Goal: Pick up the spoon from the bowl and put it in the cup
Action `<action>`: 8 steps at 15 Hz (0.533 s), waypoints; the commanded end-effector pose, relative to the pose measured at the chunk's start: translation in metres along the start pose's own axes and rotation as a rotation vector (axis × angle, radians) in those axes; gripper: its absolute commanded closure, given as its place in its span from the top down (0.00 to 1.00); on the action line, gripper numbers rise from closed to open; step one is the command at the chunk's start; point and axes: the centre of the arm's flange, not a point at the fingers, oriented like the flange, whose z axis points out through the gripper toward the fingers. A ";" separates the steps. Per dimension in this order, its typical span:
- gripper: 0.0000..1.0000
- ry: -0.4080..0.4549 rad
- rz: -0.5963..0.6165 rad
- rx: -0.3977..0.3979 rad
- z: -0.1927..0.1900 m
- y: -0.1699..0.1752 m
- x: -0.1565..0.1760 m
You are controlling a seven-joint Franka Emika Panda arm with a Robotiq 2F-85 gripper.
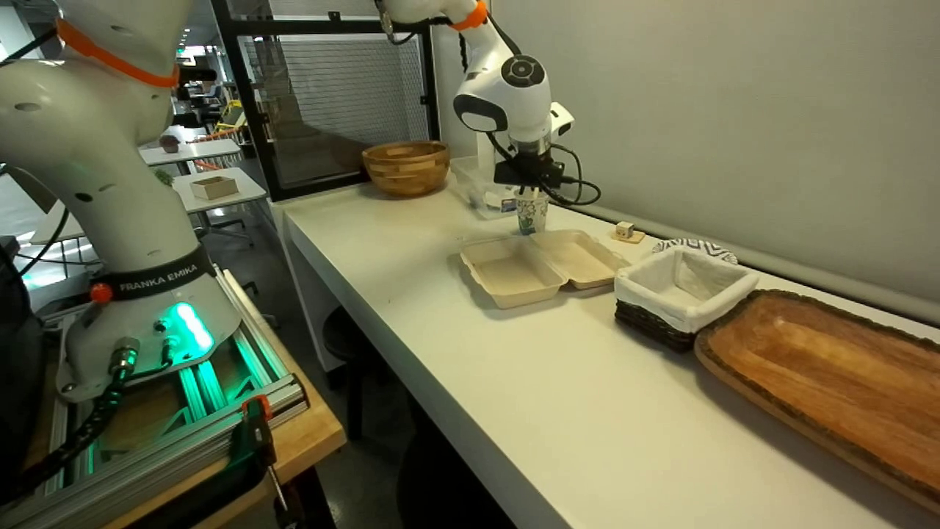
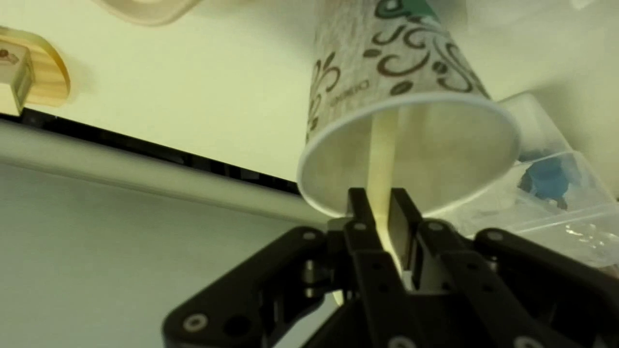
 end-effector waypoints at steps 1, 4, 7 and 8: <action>0.47 -0.019 0.015 -0.012 -0.012 -0.013 -0.004; 0.69 -0.015 0.040 -0.010 -0.043 -0.026 0.023; 0.92 -0.050 0.087 -0.033 -0.090 -0.039 0.057; 0.99 -0.086 0.106 -0.036 -0.105 -0.043 0.065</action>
